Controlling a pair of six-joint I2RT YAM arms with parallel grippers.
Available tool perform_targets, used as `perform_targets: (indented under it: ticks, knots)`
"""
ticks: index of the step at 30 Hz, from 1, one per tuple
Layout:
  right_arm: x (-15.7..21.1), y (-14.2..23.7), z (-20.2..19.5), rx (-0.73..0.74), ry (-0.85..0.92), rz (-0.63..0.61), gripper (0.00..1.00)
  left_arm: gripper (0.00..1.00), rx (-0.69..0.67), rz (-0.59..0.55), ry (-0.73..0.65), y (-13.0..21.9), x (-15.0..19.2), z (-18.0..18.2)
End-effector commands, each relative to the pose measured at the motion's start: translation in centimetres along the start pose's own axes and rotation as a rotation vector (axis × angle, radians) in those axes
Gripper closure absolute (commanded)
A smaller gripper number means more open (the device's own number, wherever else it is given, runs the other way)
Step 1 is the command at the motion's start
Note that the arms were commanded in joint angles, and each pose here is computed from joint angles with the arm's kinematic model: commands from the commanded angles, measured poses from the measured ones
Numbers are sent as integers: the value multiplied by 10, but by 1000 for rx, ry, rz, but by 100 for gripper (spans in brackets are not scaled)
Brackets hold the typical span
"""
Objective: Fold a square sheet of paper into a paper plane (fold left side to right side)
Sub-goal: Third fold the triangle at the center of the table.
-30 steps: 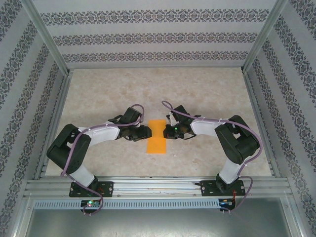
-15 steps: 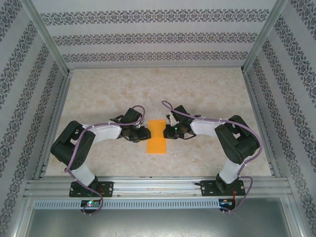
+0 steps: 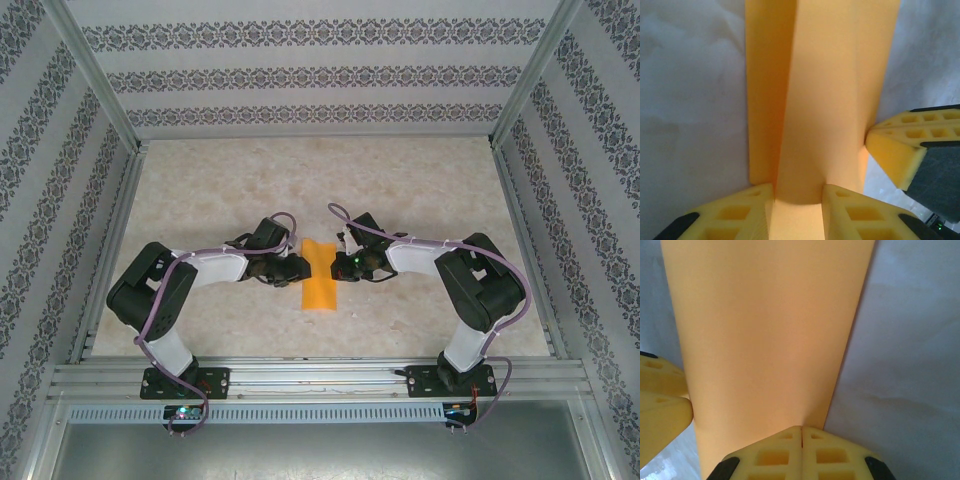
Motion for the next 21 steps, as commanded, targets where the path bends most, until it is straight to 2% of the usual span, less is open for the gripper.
perform_targets:
  ticks: [1, 6, 12, 15, 21]
  knots:
    - [11, -10, -17, 76, -28, 57, 100, 67, 44, -6, -4, -1, -1, -4]
    - [12, -10, -18, 78, -28, 57, 100, 61, 22, -26, -8, 3, -1, -3]
    - [13, -10, -19, 79, -28, 59, 100, 60, 34, -28, -20, 3, -3, -7]
    - [13, -9, -19, 80, -27, 55, 100, 64, 14, -30, -23, 4, -4, -6]
    - [7, -2, -15, 74, -10, 21, 100, 83, 18, -25, -11, 4, -1, -3]
Point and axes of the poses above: each hand's point on the last joint's axis, 136 mm out from that joint toward the fingers, its own y axis back along the fingers, its own z axis along the line the jaws close on, x = y × z, the point moved 8 cm from there along y, back along the fingers, and after that the axes turned 4 degrees about y, right-handed, at the moved point
